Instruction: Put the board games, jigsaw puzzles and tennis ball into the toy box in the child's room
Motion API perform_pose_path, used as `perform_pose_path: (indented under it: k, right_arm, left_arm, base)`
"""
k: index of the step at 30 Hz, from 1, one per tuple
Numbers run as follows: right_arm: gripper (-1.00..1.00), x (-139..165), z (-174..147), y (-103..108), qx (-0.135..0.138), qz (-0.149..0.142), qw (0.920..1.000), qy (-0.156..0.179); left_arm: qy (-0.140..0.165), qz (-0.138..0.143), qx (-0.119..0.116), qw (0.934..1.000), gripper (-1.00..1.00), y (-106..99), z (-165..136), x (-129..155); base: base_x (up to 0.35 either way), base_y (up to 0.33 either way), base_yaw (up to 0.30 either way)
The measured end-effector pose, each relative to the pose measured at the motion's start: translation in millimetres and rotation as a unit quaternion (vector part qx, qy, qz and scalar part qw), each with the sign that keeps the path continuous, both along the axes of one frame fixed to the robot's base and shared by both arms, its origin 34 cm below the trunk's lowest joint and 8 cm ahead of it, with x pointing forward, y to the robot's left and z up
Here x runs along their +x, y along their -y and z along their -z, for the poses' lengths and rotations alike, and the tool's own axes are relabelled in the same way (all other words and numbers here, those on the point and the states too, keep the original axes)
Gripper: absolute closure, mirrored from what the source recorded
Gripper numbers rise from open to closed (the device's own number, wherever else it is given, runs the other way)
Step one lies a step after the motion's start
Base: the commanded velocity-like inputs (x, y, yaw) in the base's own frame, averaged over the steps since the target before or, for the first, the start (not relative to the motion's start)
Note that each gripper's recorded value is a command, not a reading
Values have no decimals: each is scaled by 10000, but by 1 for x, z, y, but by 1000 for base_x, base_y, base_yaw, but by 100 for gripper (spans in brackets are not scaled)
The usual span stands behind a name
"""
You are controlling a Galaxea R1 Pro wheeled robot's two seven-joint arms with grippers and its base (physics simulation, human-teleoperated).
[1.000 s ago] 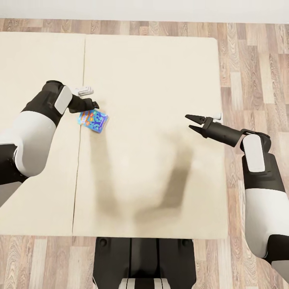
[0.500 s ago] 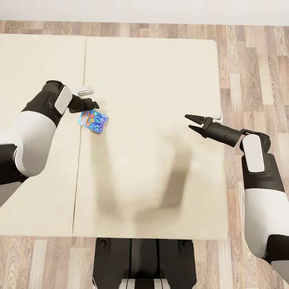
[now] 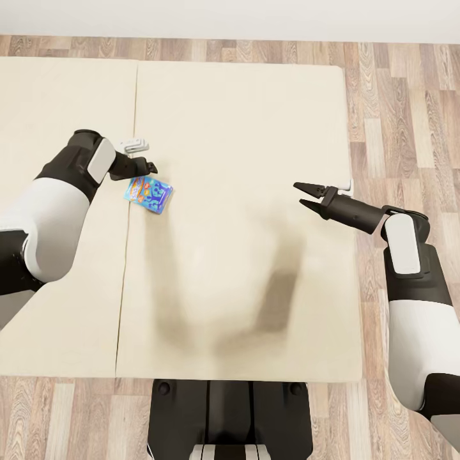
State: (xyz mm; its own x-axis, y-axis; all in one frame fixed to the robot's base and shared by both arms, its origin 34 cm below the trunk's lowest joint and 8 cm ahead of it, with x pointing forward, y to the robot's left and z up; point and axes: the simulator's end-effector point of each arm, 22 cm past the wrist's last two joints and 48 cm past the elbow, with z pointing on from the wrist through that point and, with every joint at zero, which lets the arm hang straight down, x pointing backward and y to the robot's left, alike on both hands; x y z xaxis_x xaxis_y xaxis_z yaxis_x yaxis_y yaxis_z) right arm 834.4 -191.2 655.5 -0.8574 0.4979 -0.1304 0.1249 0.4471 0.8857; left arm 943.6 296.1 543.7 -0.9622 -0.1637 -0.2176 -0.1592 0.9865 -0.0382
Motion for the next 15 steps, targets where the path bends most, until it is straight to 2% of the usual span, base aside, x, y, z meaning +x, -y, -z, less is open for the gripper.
perform_pose_path:
  k: [8, 15]
  right_arm:
    - [-100, 0, 0, 0, -6, -8, 10000, -2]
    - [-100, 0, 0, -1, -6, -10, 10000, -2]
  left_arm:
    - [-3, 1, 11, 10000, -100, 0, 3, -3]
    - [158, -12, 47, 9999, -100, -2, 4, 2]
  base:
    - [0, 0, 0]
    - [0, 0, 0]
